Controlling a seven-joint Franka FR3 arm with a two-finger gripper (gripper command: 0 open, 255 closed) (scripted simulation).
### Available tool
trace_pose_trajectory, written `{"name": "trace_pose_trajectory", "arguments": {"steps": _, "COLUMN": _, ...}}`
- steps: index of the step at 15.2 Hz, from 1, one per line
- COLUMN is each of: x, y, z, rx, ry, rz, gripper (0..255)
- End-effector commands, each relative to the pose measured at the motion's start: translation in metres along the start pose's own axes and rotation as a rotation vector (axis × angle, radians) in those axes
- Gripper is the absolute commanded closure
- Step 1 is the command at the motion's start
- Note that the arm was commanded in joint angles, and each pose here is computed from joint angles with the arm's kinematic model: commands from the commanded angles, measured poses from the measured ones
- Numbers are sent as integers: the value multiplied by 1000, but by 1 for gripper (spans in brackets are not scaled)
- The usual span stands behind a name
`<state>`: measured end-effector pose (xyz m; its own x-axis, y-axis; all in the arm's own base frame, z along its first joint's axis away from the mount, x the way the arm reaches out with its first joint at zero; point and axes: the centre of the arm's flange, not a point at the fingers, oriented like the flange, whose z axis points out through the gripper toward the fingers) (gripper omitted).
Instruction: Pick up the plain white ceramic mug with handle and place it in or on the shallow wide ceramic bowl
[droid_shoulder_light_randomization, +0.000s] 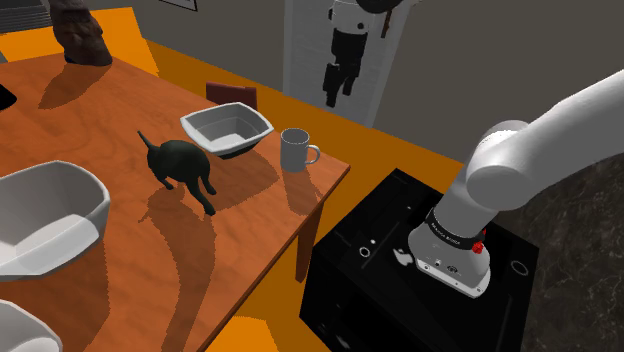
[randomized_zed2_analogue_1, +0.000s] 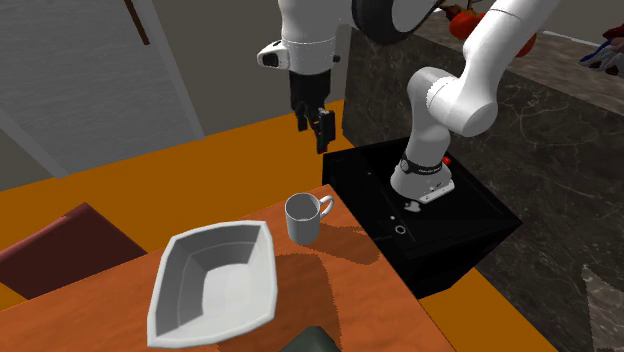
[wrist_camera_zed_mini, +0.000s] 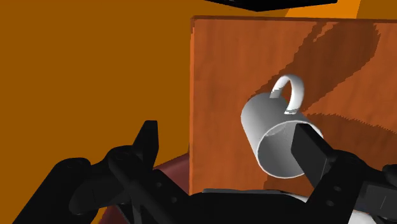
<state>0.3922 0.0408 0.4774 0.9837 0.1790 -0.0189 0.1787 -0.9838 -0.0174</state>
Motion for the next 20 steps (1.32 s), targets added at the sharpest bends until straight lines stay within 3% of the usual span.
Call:
{"name": "trace_pose_trajectory", "arguments": {"steps": 1, "x": 19, "y": -14, "z": 19, "rx": -4, "ry": -4, "rz": -33, "gripper": 0}}
{"name": "trace_pose_trajectory", "arguments": {"steps": 9, "x": 81, "y": -56, "z": 86, "rx": -22, "ry": -22, "rz": -152, "gripper": 0}}
{"name": "trace_pose_trajectory", "arguments": {"steps": 16, "x": 80, "y": -55, "z": 126, "rx": -22, "ry": -22, "rz": -152, "gripper": 0}}
{"name": "trace_pose_trajectory", "arguments": {"steps": 20, "x": 80, "y": -55, "z": 126, "rx": -22, "ry": -22, "rz": -152, "gripper": 0}}
